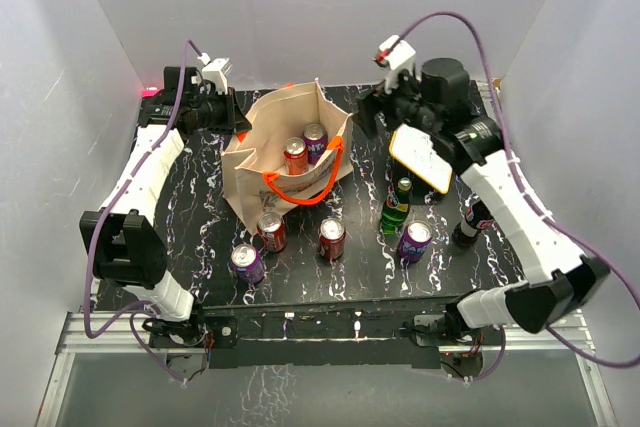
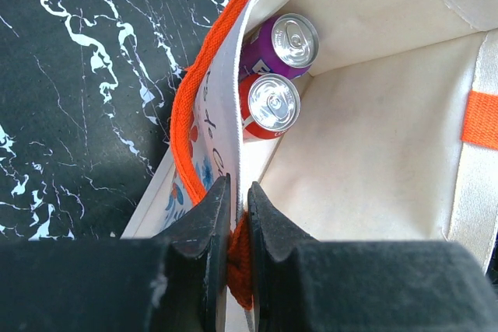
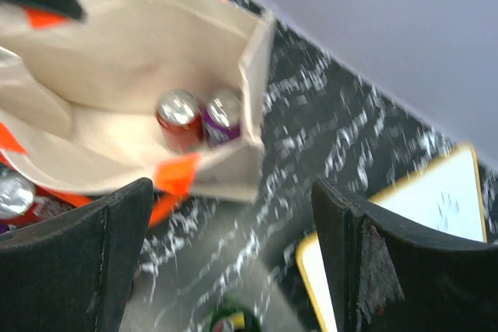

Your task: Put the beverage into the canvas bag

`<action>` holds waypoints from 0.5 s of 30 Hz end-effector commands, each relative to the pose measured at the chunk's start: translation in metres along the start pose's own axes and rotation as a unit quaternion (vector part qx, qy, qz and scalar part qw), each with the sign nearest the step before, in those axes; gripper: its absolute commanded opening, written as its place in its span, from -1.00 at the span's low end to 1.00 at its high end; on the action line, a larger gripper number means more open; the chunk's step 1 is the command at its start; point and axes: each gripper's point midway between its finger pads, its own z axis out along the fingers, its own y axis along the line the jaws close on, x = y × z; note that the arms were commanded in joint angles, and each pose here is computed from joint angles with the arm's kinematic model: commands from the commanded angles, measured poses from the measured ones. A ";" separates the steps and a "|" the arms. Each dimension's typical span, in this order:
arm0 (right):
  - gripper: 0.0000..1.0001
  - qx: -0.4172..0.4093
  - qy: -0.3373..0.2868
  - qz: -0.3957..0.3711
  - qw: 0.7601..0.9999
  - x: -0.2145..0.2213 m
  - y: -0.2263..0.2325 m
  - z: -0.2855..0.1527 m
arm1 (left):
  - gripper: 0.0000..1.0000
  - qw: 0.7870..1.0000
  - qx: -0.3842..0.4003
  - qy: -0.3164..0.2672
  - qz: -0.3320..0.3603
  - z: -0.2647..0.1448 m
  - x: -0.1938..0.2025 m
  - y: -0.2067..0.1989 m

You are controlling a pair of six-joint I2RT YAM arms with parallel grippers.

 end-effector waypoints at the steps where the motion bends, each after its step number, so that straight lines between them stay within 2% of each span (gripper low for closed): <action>1: 0.70 0.057 0.110 0.055 0.991 0.066 -0.019 -0.046 | -1.00 0.999 0.007 -0.025 0.021 -0.006 -0.017 -0.006; 8: 0.65 0.068 0.217 0.085 0.970 0.143 -0.026 -0.093 | -1.00 0.999 0.004 -0.021 0.024 -0.005 -0.013 -0.004; 15: 0.61 0.023 0.275 0.111 0.955 0.186 -0.009 -0.092 | -1.00 0.999 0.001 -0.021 0.032 -0.007 -0.013 -0.004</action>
